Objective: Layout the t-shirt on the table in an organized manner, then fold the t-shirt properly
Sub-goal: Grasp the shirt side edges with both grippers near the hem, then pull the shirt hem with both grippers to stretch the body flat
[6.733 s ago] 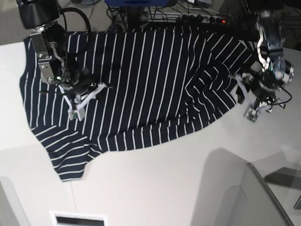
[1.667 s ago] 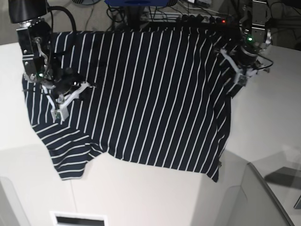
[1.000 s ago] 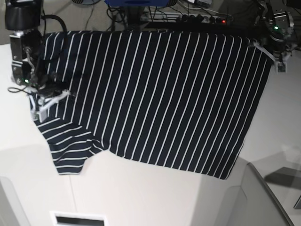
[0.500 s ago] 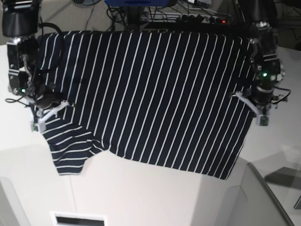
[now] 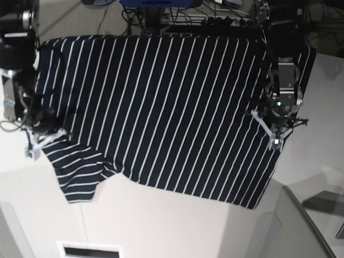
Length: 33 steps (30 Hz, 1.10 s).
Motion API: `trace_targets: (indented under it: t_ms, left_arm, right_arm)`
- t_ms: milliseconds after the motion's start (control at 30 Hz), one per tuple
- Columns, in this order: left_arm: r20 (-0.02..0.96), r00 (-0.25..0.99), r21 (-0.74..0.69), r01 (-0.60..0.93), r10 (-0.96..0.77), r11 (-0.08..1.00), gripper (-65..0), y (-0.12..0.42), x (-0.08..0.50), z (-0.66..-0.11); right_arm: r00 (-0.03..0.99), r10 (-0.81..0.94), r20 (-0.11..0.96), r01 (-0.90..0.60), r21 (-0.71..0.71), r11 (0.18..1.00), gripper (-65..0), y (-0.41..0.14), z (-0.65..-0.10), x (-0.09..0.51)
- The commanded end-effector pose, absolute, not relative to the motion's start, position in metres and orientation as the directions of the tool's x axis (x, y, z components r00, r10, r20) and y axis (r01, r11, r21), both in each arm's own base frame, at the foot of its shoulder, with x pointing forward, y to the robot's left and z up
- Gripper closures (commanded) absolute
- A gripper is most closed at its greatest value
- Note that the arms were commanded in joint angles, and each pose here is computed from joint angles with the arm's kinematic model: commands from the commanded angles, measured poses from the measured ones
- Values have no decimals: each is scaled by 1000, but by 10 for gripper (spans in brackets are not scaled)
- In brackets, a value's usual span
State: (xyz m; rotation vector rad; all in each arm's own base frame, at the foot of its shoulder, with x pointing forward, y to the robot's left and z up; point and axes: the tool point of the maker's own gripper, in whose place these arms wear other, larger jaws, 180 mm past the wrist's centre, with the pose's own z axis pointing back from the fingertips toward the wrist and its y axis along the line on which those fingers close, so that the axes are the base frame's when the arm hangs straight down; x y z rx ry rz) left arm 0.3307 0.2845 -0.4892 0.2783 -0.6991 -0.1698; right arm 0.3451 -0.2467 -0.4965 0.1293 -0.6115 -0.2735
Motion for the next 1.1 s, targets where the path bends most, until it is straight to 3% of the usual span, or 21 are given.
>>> trace_targets:
  t_ms: [0,200,700,833,1067]
  left_arm:
    - [582,776,302,72,-244,950,0,285,329,-494]
    - [599,771,282,51,-218,958,0,285,346,-488]
    - [705,665,320,13,-247,947,0,286,393,-430]
    - [702,669,328,0,-244,945,0,286,399,-416]
    - [709,663,307,19,-242,952,0,270,416,-415]
  right_arm:
    - [781,-250,572,213,133,968,-54,-264,-488,357]
    - [766,-38,641,83,-41,996,-54,-267,-483,392]
    - [613,141,778,23,-196,980,-56,-282,-416,469]
    - [658,172,733,2,-231,973,-56,-286,-403,444]
    - [745,-5,667,97,-101,990,-56,-252,-392,347]
